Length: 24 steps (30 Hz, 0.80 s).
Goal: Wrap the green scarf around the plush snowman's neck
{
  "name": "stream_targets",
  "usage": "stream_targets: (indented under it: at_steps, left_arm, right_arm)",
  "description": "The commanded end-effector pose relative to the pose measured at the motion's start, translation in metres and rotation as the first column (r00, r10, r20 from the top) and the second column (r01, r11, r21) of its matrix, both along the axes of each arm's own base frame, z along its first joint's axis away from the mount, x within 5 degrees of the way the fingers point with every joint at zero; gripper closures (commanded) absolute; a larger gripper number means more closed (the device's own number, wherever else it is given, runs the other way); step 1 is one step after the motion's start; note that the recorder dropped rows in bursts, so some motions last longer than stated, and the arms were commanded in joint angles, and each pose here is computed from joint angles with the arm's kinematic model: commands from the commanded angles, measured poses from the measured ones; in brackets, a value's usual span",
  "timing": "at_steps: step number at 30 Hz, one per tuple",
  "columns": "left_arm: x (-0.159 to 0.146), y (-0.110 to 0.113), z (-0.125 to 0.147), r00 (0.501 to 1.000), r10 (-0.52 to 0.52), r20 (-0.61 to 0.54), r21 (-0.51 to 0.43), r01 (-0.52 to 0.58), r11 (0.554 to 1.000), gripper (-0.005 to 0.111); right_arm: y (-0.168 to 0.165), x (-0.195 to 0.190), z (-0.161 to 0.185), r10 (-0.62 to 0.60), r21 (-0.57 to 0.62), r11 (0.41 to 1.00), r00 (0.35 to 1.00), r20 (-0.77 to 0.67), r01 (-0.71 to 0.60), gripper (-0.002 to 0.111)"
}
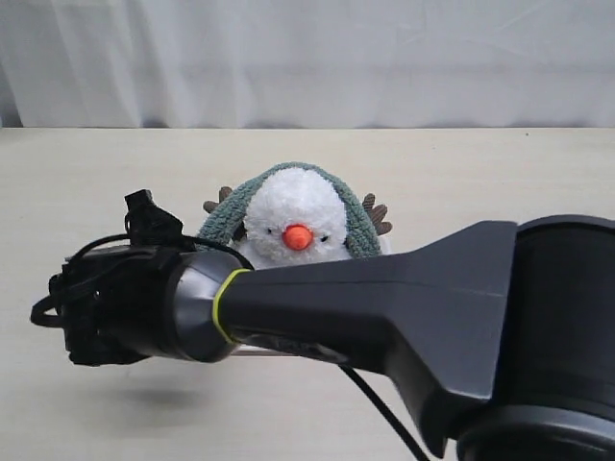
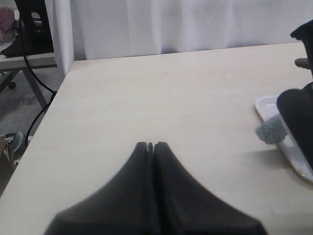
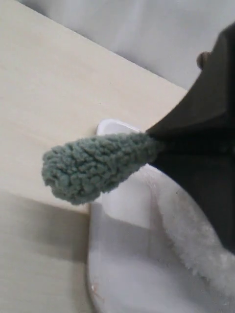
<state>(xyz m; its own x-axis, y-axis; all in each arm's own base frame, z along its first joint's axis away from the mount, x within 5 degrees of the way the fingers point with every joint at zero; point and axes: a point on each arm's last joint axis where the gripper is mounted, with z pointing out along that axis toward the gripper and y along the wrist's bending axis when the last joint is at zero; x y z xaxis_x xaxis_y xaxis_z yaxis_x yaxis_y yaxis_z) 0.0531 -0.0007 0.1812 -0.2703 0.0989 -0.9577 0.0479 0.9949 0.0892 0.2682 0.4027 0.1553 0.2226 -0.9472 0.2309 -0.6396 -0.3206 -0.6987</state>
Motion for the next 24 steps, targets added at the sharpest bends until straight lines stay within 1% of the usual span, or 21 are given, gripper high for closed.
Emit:
stream_targets:
  at_steps: [1, 2, 8, 13, 19, 24]
  left_arm:
    - [0.0, 0.0, 0.0, 1.0, 0.001, 0.01, -0.003, -0.001, 1.0, 0.107]
    - [0.0, 0.0, 0.0, 1.0, 0.001, 0.01, -0.003, -0.001, 1.0, 0.107]
    - [0.0, 0.0, 0.0, 1.0, 0.001, 0.01, -0.003, -0.001, 1.0, 0.107]
    - [0.0, 0.0, 0.0, 1.0, 0.001, 0.01, -0.003, -0.001, 1.0, 0.107]
    - [0.0, 0.0, 0.0, 1.0, 0.001, 0.01, -0.003, -0.001, 1.0, 0.107]
    - [0.0, 0.0, 0.0, 1.0, 0.001, 0.01, -0.003, -0.001, 1.0, 0.107]
  right_arm:
    - [-0.004, -0.001, 0.021, -0.012, 0.094, 0.995, 0.996, -0.089, 0.02, 0.104]
    - [-0.005, -0.002, 0.025, -0.014, 0.117, 0.993, 0.994, -0.113, 0.028, 0.104]
    - [-0.012, -0.001, 0.032, -0.031, 0.151, 0.987, 0.979, -0.202, 0.062, 0.104]
    - [-0.014, -0.002, 0.034, -0.021, 0.148, 0.987, 0.968, -0.249, 0.059, 0.104]
    - [-0.019, -0.002, 0.026, -0.009, 0.174, 0.981, 0.914, -0.405, 0.087, 0.104]
    - [-0.025, 0.003, 0.026, -0.03, 0.157, 0.982, 0.913, -0.406, 0.101, 0.104]
